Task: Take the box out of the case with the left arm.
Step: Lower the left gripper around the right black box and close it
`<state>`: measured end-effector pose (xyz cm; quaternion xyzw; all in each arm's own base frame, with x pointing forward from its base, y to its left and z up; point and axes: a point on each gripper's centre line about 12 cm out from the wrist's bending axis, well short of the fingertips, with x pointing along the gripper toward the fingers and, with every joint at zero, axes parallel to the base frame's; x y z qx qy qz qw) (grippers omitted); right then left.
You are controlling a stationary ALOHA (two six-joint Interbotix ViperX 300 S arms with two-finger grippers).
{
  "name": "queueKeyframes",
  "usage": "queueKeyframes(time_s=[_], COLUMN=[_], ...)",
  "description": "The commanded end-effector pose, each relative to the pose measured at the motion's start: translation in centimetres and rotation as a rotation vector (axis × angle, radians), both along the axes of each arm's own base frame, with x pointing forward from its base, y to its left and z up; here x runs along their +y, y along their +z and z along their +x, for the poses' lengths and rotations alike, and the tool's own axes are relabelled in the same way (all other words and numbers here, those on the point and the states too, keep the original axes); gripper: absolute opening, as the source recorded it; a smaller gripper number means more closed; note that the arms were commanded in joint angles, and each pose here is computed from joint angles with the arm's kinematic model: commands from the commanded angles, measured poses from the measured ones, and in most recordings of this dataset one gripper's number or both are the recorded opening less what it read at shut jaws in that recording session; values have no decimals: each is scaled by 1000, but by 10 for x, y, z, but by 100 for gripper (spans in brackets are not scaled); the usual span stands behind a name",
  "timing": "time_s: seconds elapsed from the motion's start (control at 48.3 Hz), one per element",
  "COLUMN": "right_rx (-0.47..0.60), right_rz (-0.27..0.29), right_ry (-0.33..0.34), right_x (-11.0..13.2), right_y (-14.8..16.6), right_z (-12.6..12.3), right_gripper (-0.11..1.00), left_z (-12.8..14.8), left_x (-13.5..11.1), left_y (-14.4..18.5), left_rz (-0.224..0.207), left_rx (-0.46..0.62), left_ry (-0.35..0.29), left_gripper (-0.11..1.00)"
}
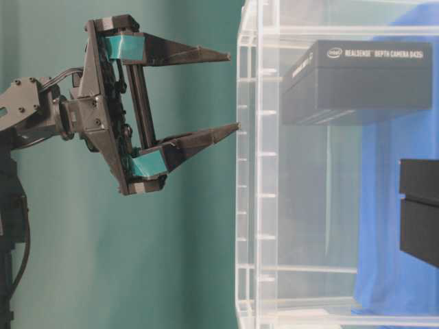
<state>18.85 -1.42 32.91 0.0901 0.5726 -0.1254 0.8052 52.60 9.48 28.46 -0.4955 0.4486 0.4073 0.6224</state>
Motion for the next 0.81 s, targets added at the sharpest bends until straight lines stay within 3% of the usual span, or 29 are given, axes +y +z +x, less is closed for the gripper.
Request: queueKeyframes(time_s=[0.0, 0.787], right_rx=[-15, -11], right_rz=[-3, -3], right_ry=[0, -1], right_x=[0, 0], right_y=[4, 3], right_z=[1, 2], right_gripper=[0, 0], left_z=[-2, -2], left_x=[1, 1], left_y=[17, 16], left_rz=[7, -4], left_rx=[-44, -42], left_ry=[6, 34], left_gripper=[84, 84])
